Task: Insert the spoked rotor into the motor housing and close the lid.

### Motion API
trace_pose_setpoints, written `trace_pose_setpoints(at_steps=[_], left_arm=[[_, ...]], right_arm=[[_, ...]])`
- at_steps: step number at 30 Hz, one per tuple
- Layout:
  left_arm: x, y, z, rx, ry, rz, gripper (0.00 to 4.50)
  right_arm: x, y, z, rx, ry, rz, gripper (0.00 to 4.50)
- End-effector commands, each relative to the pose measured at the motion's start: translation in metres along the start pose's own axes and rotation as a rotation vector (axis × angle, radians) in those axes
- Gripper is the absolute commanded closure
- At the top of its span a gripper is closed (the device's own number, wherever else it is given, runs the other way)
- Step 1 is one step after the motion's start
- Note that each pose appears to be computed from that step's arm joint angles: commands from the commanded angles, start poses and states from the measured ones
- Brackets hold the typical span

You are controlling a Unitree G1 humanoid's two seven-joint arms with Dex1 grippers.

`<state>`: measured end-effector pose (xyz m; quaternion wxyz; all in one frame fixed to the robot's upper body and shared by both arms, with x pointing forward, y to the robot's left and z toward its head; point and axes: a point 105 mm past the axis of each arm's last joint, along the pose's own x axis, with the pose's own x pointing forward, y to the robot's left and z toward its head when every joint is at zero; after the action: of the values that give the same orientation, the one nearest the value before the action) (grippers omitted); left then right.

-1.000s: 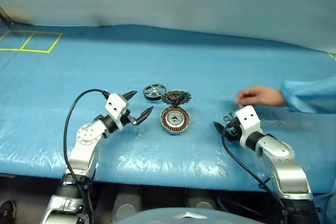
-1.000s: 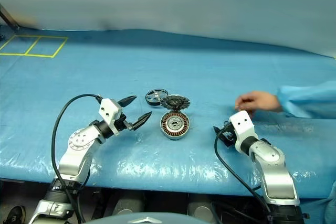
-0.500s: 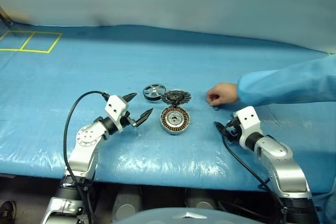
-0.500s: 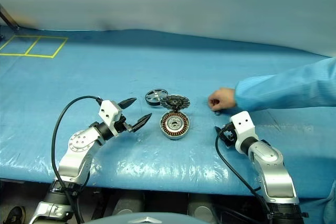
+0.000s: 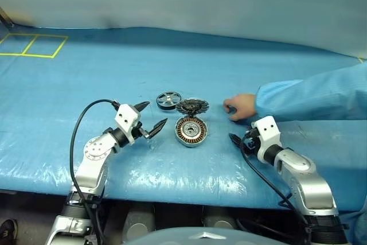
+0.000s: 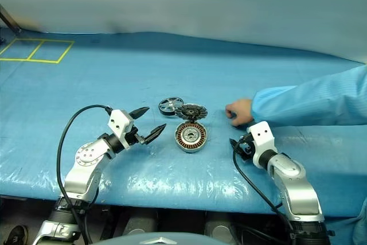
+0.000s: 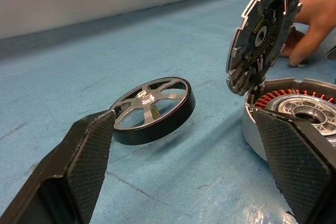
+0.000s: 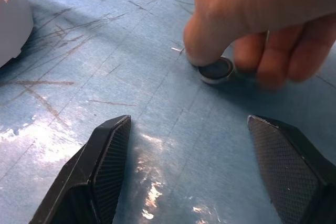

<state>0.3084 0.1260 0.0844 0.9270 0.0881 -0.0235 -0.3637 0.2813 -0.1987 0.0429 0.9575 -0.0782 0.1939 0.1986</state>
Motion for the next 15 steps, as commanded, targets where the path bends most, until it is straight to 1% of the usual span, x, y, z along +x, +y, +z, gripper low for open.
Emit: trace_pose_setpoints(at_steps=[1, 9, 13, 15], left_arm=[[0.001, 0.002, 0.007, 0.017, -0.024, 0.009, 0.0], [0.0, 0.002, 0.006, 0.016, -0.021, 0.014, 0.0], [0.0, 0.002, 0.006, 0.017, -0.02, 0.014, 0.0], [0.0, 0.002, 0.006, 0.017, -0.019, 0.013, 0.0]], right_arm=[[0.001, 0.003, 0.015, -0.013, -0.05, 0.013, 0.76], [0.003, 0.005, 0.018, -0.014, -0.059, 0.026, 0.76], [0.001, 0.016, 0.02, 0.002, -0.077, 0.092, 0.76], [0.0, 0.025, 0.024, 0.026, -0.098, 0.152, 0.76]])
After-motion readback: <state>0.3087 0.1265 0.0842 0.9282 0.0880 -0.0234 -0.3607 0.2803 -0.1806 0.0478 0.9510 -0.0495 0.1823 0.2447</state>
